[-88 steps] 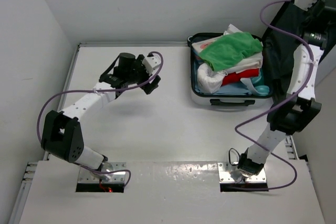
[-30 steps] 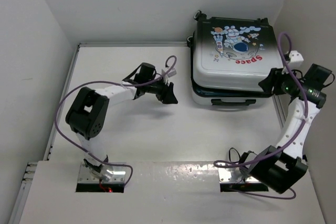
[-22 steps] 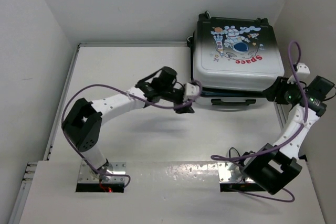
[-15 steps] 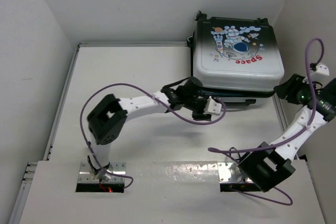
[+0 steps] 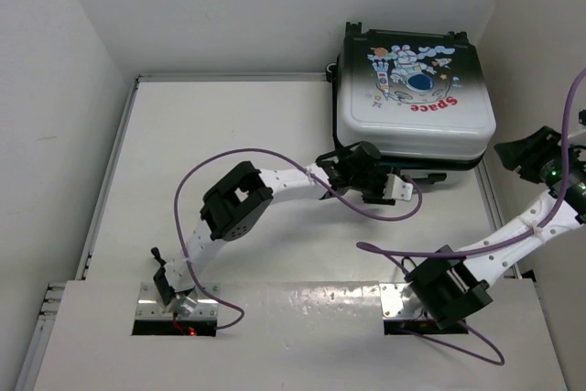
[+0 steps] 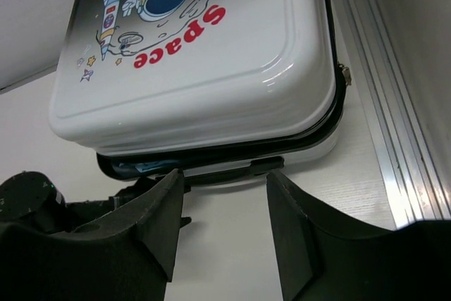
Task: Pack the luggage
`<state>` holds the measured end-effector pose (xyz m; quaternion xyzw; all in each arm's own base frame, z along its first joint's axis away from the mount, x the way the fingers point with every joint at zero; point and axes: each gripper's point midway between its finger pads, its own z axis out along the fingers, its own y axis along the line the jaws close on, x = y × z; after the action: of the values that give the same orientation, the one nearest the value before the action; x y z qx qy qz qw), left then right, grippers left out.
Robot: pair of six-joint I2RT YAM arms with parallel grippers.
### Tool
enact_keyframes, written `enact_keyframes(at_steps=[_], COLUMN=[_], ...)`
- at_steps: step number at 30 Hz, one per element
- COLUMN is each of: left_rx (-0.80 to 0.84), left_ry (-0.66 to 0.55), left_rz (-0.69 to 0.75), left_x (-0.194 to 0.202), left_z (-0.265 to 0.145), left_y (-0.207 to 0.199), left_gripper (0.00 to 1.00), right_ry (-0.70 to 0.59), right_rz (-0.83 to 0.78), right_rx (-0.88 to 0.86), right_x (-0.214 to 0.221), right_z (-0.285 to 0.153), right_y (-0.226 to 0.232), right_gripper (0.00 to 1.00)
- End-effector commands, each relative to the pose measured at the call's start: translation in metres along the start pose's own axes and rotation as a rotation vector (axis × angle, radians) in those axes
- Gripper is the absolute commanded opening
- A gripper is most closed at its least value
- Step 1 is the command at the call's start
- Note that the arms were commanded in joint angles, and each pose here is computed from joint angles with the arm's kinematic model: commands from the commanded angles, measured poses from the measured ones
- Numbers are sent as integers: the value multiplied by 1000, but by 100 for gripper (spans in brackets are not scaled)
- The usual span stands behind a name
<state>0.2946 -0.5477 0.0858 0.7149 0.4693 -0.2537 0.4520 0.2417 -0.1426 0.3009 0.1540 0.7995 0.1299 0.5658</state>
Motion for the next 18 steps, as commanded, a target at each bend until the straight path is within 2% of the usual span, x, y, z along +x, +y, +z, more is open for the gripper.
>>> enact_keyframes(at_steps=[1, 5, 6, 10, 13, 18], left_rx=[-113, -89, -69, -88, -94, -96], left_ry=[-92, -79, -57, -81, -87, -142], left_rz=[86, 75, 62, 51, 55, 101], left_x=[-33, -27, -11, -15, -18, -51], left_z=[9, 29, 42, 47, 46, 9], left_y=[34, 39, 33, 38, 41, 39], left_gripper=[54, 54, 54, 54, 55, 55], right_ry=[3, 27, 39, 75, 87, 80], right_rz=[-27, -48, -40, -76, -73, -40], right_rx=[-44, -42, -42, -44, -34, -35], right_x=[-1, 9, 12, 19, 26, 36], right_z=[-3, -2, -3, -4, -4, 3], right_y=[9, 5, 6, 4, 0, -6], right_gripper=[50, 50, 50, 50, 50, 50])
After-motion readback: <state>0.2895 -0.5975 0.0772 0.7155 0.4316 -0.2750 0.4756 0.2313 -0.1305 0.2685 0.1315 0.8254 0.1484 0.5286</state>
